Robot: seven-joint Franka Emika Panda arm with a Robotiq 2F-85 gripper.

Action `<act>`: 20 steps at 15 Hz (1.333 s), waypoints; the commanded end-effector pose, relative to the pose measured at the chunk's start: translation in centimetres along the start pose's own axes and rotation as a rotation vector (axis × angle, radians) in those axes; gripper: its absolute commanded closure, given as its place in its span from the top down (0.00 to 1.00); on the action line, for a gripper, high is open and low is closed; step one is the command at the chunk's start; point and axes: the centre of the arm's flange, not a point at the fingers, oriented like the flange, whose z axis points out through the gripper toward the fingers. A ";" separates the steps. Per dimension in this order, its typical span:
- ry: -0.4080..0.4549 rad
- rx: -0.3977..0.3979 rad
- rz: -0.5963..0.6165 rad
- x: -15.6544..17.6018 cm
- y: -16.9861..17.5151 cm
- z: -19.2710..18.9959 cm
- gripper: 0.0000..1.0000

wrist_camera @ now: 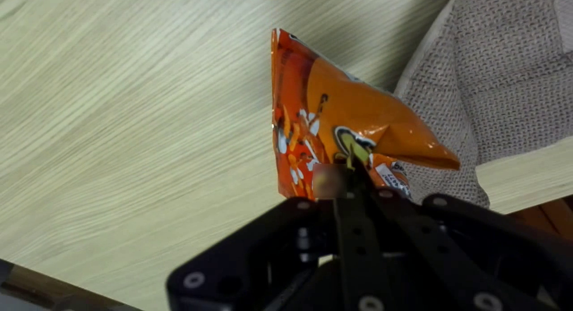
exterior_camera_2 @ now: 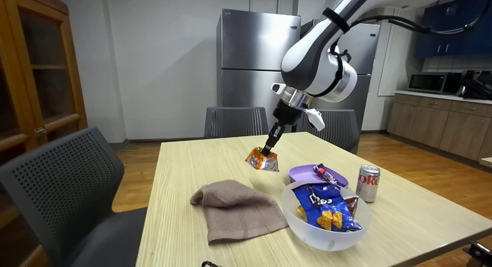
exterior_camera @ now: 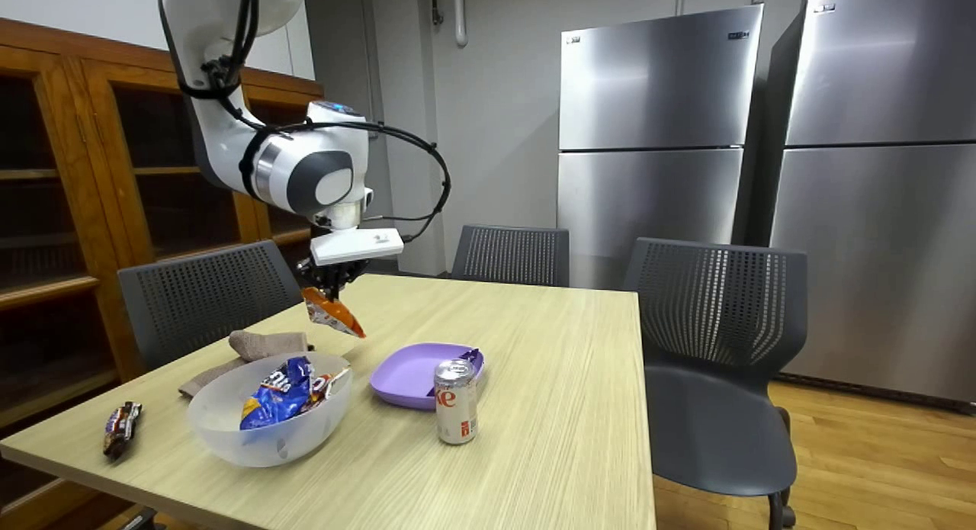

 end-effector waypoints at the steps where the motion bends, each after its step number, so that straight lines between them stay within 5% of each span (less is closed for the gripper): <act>1: 0.029 0.023 -0.054 -1.0 -1.4 -4.4 0.00; 20: -0.072 -0.076 -0.021 -4.6 -9.8 -11.2 0.00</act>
